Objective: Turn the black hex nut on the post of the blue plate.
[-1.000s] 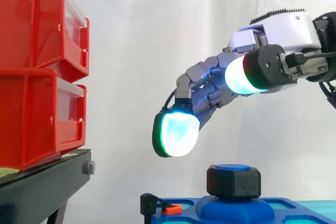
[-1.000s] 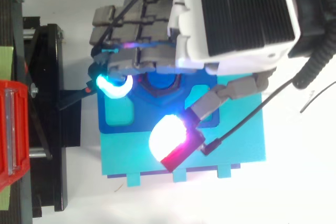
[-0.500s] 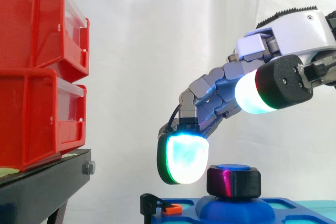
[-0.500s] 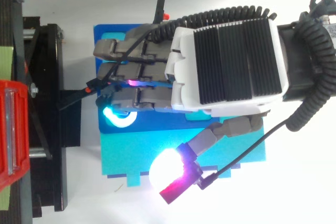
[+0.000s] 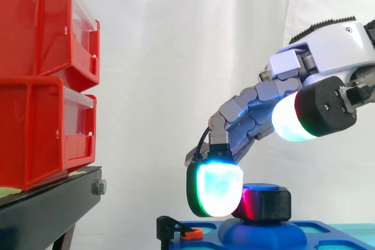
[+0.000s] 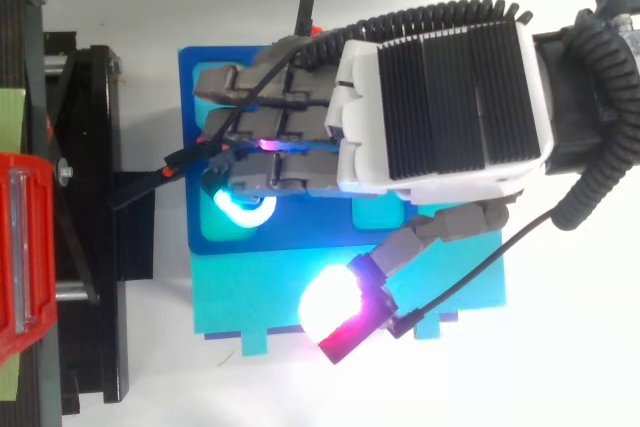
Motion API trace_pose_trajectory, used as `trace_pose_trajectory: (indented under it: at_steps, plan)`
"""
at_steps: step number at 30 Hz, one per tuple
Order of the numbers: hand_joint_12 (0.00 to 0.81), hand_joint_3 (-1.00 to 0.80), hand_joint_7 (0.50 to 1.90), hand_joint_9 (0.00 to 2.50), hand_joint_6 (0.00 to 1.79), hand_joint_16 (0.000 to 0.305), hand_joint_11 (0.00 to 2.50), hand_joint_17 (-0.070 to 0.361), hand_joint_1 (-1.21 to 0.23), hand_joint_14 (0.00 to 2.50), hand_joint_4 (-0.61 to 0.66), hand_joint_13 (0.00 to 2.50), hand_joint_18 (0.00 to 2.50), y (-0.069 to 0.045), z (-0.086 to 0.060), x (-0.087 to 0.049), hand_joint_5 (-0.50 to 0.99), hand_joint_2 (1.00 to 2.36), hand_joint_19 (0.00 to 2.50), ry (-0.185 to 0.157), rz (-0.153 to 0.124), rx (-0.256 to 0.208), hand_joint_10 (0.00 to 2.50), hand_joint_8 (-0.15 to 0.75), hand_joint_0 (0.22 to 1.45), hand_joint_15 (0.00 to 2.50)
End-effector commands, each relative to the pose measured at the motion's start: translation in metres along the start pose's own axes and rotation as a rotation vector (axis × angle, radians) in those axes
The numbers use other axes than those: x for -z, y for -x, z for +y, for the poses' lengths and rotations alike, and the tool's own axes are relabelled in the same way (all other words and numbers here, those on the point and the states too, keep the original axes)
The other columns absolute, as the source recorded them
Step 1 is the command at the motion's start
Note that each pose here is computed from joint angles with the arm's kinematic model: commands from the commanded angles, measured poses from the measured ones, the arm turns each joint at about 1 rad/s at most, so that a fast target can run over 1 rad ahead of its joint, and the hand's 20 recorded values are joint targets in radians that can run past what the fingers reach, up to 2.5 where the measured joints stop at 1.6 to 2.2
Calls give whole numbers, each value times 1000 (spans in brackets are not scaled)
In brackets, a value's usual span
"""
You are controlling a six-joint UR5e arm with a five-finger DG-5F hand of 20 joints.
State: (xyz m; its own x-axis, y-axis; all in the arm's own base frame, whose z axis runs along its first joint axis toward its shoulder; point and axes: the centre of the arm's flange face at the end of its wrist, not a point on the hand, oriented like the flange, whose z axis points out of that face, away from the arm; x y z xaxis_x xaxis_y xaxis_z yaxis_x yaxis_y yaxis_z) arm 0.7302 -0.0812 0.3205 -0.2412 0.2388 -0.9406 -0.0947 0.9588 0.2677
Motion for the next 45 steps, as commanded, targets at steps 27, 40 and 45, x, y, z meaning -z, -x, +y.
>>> trace_pose_trajectory:
  at_steps: [27, 40, 45]
  plan:
    - [357, -500, 903, 361, 503, 54, 0, 122, -248, 0, 298, 209, 286, -9, -44, 10, -163, 1000, 363, 34, -34, 19, 0, 273, 487, 0]
    - [356, -500, 906, 360, 504, 54, 0, 121, -250, 0, 296, 216, 294, -3, -68, 21, -163, 1000, 360, 48, -35, 28, 0, 273, 488, 1]
    - [355, -500, 902, 362, 504, 54, 0, 121, -251, 0, 298, 218, 294, -2, -82, 27, -163, 1000, 363, 52, -32, 29, 0, 272, 488, 1]
